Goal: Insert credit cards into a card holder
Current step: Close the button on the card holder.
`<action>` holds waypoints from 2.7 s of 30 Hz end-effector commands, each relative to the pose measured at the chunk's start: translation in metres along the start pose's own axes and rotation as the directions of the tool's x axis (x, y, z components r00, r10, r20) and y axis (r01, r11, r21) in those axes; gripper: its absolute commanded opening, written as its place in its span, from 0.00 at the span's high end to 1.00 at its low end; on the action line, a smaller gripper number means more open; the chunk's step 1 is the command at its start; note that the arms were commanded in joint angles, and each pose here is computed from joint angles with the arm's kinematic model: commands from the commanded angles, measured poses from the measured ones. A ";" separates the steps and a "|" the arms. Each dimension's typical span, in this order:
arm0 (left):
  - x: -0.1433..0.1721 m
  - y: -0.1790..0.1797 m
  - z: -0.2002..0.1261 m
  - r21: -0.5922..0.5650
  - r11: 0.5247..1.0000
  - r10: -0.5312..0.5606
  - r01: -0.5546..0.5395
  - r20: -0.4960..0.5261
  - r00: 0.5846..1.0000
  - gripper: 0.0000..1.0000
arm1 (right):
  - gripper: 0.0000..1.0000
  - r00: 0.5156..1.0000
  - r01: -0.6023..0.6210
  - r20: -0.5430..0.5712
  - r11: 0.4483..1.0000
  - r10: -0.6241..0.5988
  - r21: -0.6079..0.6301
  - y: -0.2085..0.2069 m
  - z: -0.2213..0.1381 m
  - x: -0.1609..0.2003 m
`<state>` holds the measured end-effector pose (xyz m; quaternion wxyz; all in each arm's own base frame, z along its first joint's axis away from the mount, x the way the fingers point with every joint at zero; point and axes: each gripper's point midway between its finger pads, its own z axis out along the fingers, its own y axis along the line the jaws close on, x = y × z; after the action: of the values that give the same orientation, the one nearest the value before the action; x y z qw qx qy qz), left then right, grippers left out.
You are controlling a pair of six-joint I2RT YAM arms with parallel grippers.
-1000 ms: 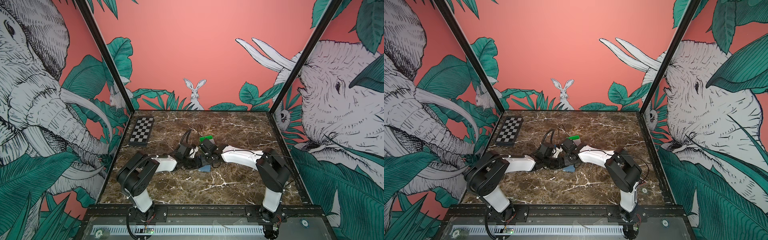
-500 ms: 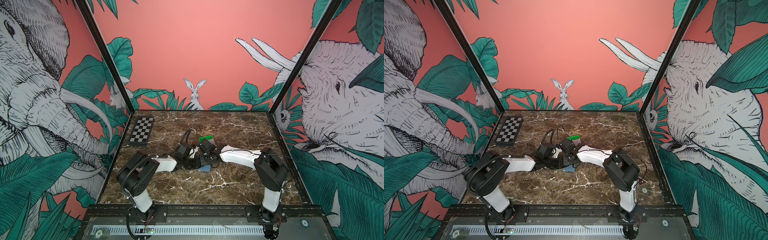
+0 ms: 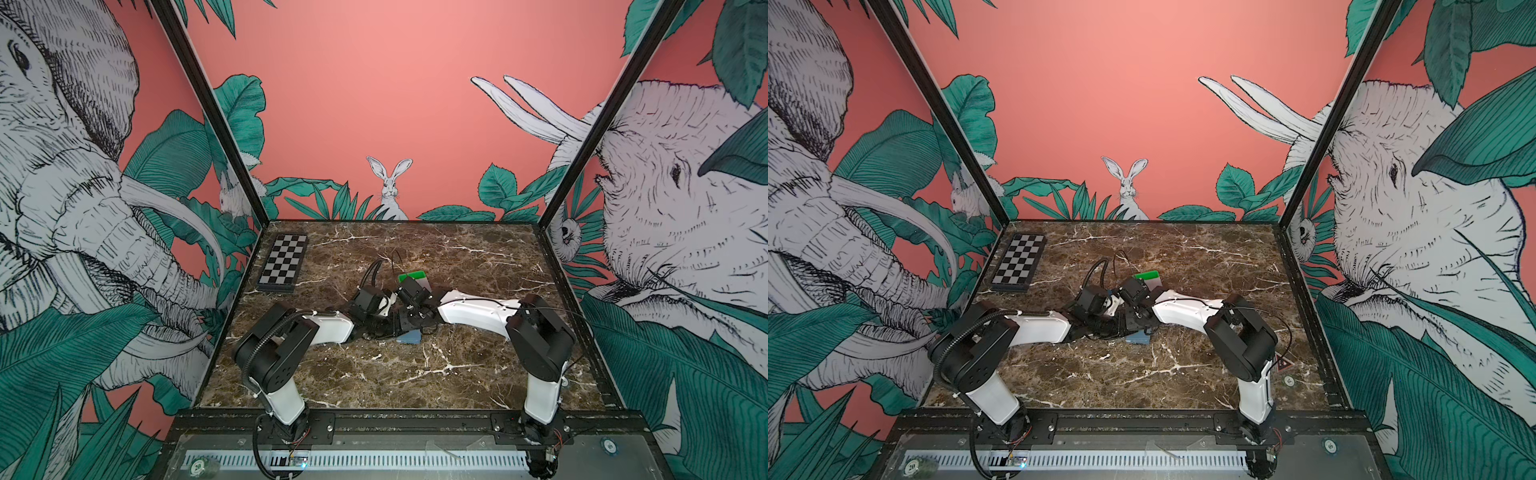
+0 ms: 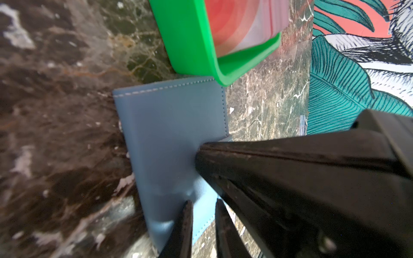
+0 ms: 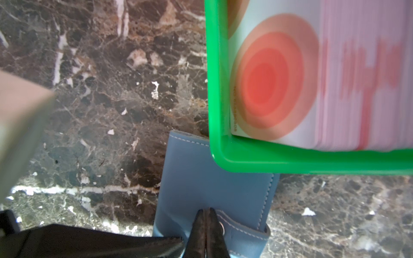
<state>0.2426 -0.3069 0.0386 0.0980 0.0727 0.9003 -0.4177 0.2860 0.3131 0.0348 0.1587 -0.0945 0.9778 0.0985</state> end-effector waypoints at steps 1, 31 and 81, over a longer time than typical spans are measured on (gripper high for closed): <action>0.019 0.017 0.001 -0.067 0.997 -0.029 0.026 -0.044 0.999 0.78 | 1.00 0.980 0.011 -0.200 0.987 0.021 0.158 -0.046 0.025 0.055; 0.019 0.018 -0.002 -0.075 0.997 -0.028 0.025 -0.039 0.999 0.79 | 0.94 0.987 -0.019 -0.160 0.999 0.024 0.032 -0.027 0.004 0.023; 0.020 0.019 0.001 -0.069 0.997 -0.031 0.028 -0.041 0.999 0.79 | 0.85 0.993 0.022 -0.117 0.999 -0.027 -0.043 -0.016 -0.014 0.013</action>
<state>0.2405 -0.3073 0.0381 0.0985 0.0756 0.9004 -0.4169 0.2756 0.2892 0.0405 0.1025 -0.1098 0.9826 0.1093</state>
